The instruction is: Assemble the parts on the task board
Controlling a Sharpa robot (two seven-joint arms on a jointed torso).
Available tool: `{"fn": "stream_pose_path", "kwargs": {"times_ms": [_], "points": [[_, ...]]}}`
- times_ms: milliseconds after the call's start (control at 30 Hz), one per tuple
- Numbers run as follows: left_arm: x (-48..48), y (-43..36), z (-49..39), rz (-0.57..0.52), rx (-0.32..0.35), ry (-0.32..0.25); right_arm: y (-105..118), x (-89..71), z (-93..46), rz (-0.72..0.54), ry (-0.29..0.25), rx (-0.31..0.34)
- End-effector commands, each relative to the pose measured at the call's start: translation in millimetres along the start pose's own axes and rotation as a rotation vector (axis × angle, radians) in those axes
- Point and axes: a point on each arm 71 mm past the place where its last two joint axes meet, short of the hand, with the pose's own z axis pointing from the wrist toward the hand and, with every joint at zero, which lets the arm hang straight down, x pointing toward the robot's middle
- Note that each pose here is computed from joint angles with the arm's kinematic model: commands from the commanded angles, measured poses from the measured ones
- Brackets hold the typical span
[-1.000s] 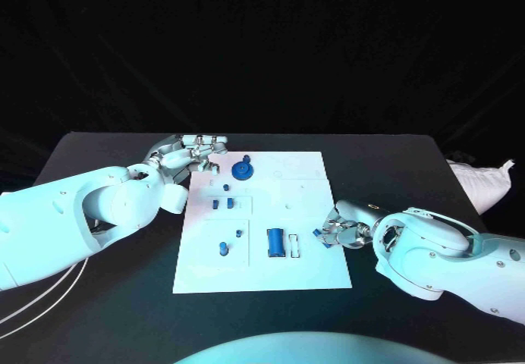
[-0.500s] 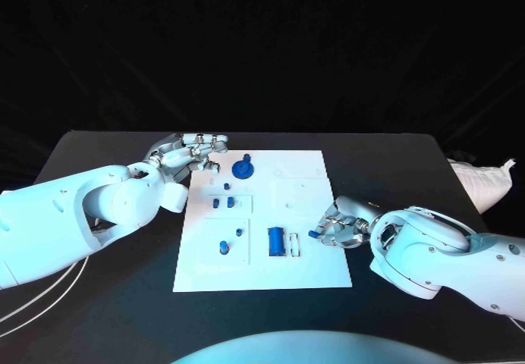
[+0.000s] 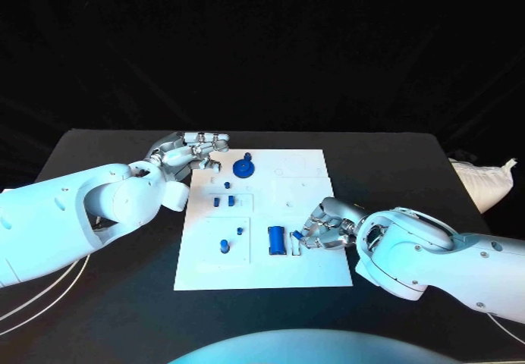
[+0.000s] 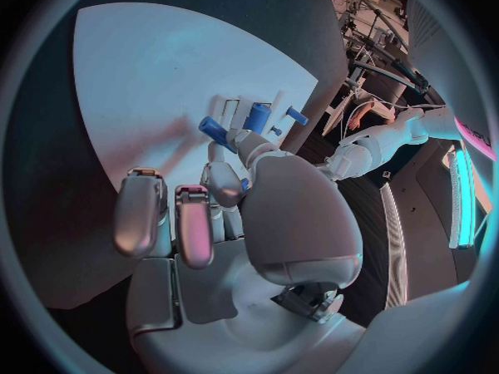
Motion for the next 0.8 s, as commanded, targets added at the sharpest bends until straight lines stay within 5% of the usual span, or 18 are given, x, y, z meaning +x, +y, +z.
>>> {"fn": "stream_pose_path", "kwargs": {"times_ms": [33, 800], "points": [[2.9, -0.7, 0.1, -0.007, 0.004, 0.021, 0.6, 2.7, 1.9, -0.015, 0.027, 0.003], [4.8, -0.3, -0.4, -0.002, -0.003, 0.033, 2.1, 8.0, 11.4, -0.117, 0.071, 0.000]]}}
